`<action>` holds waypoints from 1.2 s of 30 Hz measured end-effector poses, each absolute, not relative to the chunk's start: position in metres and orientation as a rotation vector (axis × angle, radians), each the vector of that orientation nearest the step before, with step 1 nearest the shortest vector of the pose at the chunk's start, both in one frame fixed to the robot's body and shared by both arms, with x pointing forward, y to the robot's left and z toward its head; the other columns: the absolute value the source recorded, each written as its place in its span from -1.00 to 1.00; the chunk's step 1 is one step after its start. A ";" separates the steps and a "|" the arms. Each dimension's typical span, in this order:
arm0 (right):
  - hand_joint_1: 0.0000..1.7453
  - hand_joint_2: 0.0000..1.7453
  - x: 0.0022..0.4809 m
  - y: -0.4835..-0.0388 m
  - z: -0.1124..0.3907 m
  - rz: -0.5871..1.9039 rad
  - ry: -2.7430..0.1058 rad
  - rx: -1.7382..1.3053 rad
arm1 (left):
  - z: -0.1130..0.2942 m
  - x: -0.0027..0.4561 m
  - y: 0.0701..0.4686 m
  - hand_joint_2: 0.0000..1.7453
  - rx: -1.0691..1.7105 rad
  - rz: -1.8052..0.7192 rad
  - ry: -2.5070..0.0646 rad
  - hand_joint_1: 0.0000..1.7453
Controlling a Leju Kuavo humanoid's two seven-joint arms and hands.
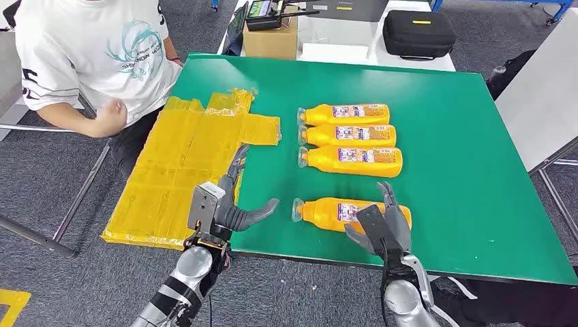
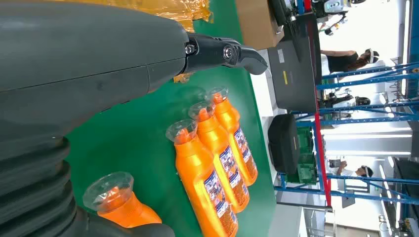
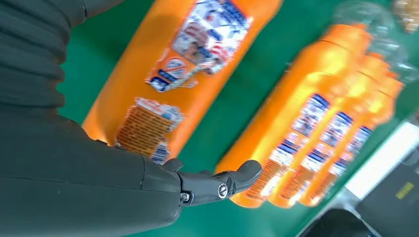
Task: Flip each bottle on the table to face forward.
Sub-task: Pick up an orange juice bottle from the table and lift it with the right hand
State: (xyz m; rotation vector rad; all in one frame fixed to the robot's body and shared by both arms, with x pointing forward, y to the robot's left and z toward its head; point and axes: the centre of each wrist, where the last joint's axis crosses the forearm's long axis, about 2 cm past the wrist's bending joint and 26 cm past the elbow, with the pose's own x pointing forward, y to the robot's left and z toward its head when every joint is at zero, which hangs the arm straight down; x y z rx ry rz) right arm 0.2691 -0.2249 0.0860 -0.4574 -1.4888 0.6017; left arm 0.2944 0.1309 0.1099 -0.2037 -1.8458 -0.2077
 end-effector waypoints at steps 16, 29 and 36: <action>-1.00 1.00 0.273 -0.248 0.079 0.876 -1.307 -0.607 | 0.108 0.293 0.135 1.00 -0.217 -0.204 -1.834 -1.00; 0.99 1.00 0.287 -0.271 0.085 1.298 -1.102 -0.721 | 0.107 0.295 0.139 1.00 -0.232 -0.193 -1.828 -1.00; 1.00 1.00 0.300 -0.285 0.092 1.460 -1.043 -0.717 | 0.107 0.296 0.143 1.00 -0.231 -0.162 -1.830 -1.00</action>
